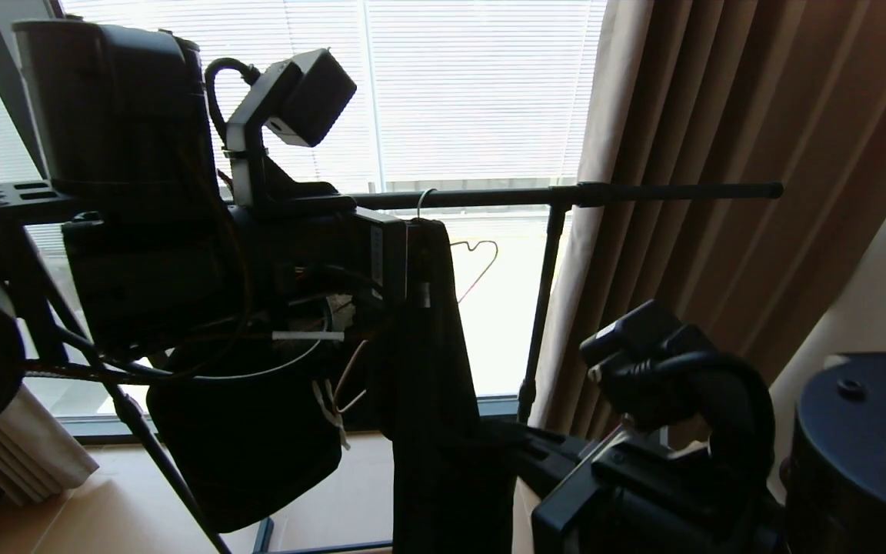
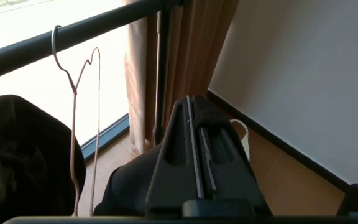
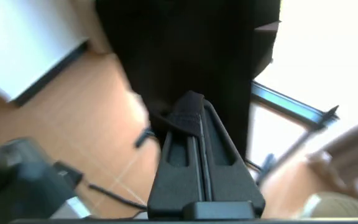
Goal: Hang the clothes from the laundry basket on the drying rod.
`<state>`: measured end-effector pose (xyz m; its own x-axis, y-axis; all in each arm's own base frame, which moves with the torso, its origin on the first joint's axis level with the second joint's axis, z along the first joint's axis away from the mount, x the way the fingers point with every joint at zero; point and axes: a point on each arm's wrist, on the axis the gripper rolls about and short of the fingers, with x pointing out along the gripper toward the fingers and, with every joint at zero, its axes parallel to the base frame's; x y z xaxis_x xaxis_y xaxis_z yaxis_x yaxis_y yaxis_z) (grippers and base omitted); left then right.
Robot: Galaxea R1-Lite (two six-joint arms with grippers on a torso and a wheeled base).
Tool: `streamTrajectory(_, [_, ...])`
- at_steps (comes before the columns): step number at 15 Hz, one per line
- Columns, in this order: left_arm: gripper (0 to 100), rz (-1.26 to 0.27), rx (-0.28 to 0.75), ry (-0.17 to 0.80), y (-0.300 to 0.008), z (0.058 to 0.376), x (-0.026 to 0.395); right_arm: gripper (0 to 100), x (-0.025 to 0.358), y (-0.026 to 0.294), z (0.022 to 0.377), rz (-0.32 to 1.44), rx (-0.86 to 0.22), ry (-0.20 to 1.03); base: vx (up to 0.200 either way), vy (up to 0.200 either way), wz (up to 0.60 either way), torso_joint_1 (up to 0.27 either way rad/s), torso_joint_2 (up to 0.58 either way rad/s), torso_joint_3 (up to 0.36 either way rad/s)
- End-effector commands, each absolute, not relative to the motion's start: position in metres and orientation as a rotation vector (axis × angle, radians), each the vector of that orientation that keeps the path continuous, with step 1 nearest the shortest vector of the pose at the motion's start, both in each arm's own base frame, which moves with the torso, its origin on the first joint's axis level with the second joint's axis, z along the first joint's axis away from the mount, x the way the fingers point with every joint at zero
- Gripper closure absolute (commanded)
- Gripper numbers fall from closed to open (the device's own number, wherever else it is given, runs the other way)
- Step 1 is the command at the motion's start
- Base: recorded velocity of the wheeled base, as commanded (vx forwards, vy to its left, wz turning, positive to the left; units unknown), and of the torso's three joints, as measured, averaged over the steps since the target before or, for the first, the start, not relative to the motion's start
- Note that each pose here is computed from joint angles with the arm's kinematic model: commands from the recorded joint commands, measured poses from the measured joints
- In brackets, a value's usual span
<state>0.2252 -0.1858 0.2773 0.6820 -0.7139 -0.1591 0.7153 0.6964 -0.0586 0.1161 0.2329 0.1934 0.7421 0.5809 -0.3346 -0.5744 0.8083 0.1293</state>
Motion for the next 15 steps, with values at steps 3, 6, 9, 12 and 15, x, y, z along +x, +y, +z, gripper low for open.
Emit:
streamTrajectory(3, [100, -0.798, 0.035, 0.260, -0.169, 0.274, 0.205, 100, 0.175, 0.186, 0.195, 0.348, 0.088, 0.359, 0.000, 0.000, 0.00, 0.000, 0.00, 0.000])
streamTrajectory(6, [100, -0.794, 0.051, 0.320, -0.165, 0.259, 0.199, 100, 0.209, 0.193, 0.224, 0.290, 0.157, 0.278, 0.000, 0.000, 0.00, 0.000, 0.00, 0.000])
streamTrajectory(9, [100, -0.810, 0.081, 0.416, -0.161, 0.230, 0.185, 100, 0.236, 0.209, 0.250, 0.276, 0.209, 0.216, 0.000, 0.000, 0.00, 0.000, 0.00, 0.000])
streamTrajectory(12, [100, -0.909, 0.084, 0.524, -0.179, 0.206, 0.162, 100, 0.250, 0.235, 0.260, 0.309, 0.229, 0.189, 0.000, 0.000, 0.00, 0.000, 0.00, 0.000])
streamTrajectory(15, [100, -1.029, 0.053, 0.609, -0.206, 0.196, 0.155, 100, 0.246, 0.257, 0.256, 0.359, 0.236, 0.200, 0.000, 0.000, 0.00, 0.000, 0.00, 0.000])
